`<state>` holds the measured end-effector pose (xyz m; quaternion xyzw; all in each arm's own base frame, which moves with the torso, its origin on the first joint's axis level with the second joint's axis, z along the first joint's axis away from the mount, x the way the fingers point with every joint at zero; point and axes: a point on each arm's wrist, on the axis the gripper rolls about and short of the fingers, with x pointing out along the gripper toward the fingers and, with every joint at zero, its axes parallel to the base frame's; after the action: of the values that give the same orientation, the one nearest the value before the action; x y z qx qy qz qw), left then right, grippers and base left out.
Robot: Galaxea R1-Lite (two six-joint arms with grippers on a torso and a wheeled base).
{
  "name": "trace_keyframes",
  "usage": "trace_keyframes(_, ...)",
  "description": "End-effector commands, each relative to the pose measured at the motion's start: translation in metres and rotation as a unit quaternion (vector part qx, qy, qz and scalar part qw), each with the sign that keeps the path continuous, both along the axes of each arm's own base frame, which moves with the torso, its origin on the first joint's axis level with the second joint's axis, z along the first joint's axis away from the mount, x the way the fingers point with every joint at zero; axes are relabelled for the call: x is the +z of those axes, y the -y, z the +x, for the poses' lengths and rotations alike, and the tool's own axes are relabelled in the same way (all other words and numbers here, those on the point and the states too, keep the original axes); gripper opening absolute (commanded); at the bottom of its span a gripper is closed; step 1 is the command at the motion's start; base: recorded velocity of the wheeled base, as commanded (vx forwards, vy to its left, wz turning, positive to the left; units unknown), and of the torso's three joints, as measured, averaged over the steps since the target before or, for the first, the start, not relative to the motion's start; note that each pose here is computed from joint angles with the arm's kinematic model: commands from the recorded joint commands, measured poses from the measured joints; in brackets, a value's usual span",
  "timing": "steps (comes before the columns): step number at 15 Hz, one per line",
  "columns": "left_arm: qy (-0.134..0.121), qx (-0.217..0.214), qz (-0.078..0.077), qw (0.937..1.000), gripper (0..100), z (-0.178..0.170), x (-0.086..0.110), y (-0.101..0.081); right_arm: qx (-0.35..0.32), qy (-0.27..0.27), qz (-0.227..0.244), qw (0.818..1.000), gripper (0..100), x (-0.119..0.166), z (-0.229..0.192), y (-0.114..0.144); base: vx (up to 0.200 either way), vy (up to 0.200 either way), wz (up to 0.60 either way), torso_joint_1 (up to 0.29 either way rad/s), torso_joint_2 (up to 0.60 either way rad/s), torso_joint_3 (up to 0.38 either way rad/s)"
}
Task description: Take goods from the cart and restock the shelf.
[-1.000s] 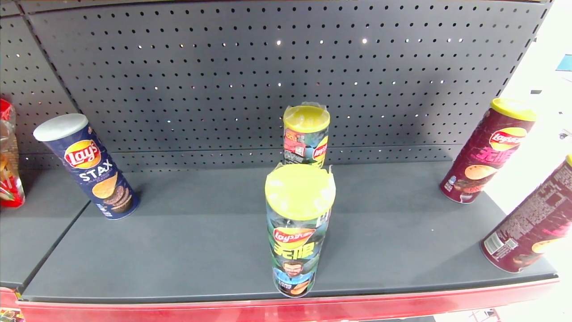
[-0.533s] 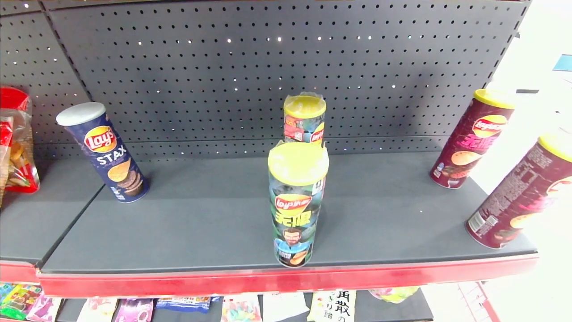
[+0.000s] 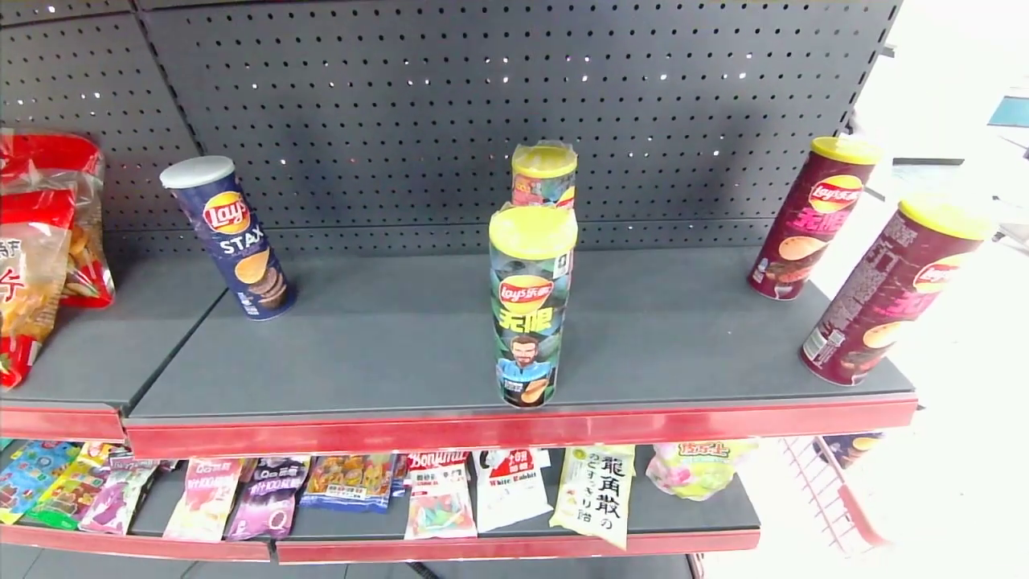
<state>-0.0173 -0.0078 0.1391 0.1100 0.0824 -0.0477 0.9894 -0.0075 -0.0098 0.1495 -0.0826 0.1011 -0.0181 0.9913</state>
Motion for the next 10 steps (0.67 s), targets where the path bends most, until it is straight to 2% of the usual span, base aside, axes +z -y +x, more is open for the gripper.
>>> trace_keyframes(1,0.004,0.001,0.002,1.0,100,-0.0015,-0.0014,0.0002,0.002,0.0,0.0,1.0,100,-0.0001,-0.0002,0.0,0.0,0.0,0.0,0.0,0.0,0.0)
trace_keyframes(2,0.004,0.001,0.002,1.0,100,-0.0015,-0.0014,0.0002,0.002,0.0,-0.001,1.0,100,-0.0001,-0.0002,0.0,0.0,0.0,0.0,0.0,0.0,0.0)
trace_keyframes(10,0.01,0.0,0.003,0.9999,100,-0.0034,-0.0034,0.0005,0.005,-0.011,-0.006,1.0,100,-0.004,0.0013,-0.0005,0.0,-0.2,0.0,0.001,0.0,-0.001)
